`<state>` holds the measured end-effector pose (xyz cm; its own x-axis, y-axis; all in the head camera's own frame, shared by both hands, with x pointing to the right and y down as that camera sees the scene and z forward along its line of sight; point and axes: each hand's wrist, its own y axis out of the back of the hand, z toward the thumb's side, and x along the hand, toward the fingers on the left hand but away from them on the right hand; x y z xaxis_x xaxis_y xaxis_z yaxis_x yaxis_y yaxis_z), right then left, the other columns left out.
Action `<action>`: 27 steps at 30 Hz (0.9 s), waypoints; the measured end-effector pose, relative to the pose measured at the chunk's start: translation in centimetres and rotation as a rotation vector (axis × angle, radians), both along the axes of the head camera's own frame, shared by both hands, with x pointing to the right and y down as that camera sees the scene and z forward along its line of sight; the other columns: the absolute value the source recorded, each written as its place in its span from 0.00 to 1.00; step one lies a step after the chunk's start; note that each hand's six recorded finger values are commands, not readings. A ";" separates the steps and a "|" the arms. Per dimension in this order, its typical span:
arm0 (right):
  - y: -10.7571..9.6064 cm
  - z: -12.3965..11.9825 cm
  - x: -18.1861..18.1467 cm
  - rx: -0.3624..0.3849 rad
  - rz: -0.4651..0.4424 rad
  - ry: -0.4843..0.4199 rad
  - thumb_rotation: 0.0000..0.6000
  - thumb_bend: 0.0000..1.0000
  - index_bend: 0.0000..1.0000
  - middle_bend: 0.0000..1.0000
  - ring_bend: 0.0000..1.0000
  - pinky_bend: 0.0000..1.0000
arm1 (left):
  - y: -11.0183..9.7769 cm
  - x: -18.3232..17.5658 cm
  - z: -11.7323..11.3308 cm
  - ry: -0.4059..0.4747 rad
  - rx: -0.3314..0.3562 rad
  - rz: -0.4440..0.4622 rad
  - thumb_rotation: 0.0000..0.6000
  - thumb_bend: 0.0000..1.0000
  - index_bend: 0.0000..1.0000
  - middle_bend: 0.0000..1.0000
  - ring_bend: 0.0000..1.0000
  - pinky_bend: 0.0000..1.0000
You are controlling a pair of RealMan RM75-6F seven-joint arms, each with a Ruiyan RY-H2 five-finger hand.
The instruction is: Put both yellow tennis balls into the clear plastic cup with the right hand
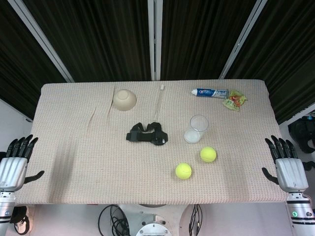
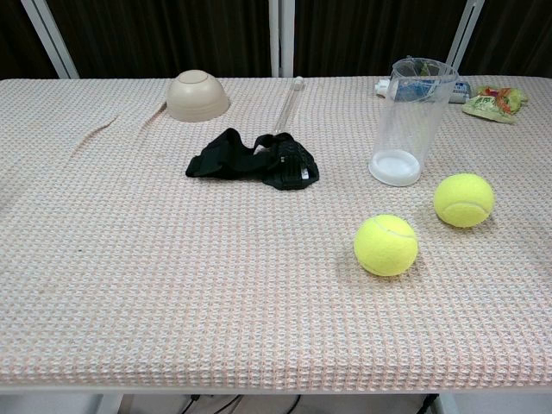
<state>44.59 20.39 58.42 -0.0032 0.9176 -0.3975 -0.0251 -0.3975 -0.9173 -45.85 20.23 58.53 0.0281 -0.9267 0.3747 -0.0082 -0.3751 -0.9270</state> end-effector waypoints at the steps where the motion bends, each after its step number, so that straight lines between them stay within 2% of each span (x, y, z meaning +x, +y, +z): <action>1: 0.0 0.0 0.0 -0.001 0.001 0.001 1.00 0.18 0.00 0.00 0.00 0.00 | 0.0 0.0 0.0 0.001 0.000 0.000 1.00 0.08 0.01 0.00 0.00 0.00; 13: 0.1 -0.1 -0.3 -0.001 -0.017 -0.010 1.00 0.18 0.00 0.00 0.00 0.00 | 0.4 0.5 -0.3 0.003 0.008 0.014 1.00 0.08 0.01 0.00 0.00 0.00; 18: 0.2 0.8 -0.8 -0.032 -0.036 -0.007 1.00 0.18 0.00 0.00 0.00 0.00 | 0.4 0.3 -0.2 0.012 0.002 0.003 1.00 0.09 0.01 0.00 0.00 0.00; 23: -0.5 2.0 -2.5 -0.055 -0.112 -0.017 1.00 0.18 0.00 0.00 0.00 0.00 | 0.3 0.5 -0.5 0.013 0.014 0.010 1.00 0.09 0.01 0.00 0.00 0.00; 27: -1.1 3.4 -4.1 -0.101 -0.175 -0.013 1.00 0.18 0.00 0.00 0.00 0.00 | 0.6 0.6 -0.3 0.018 -0.004 0.011 1.00 0.09 0.01 0.00 0.00 0.00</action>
<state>40.49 19.30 61.81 0.1587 0.8593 -0.4862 -0.0900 -0.4778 -0.8739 -45.26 20.80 58.27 0.0449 -0.9249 0.3775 -0.0203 -0.3786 -0.9253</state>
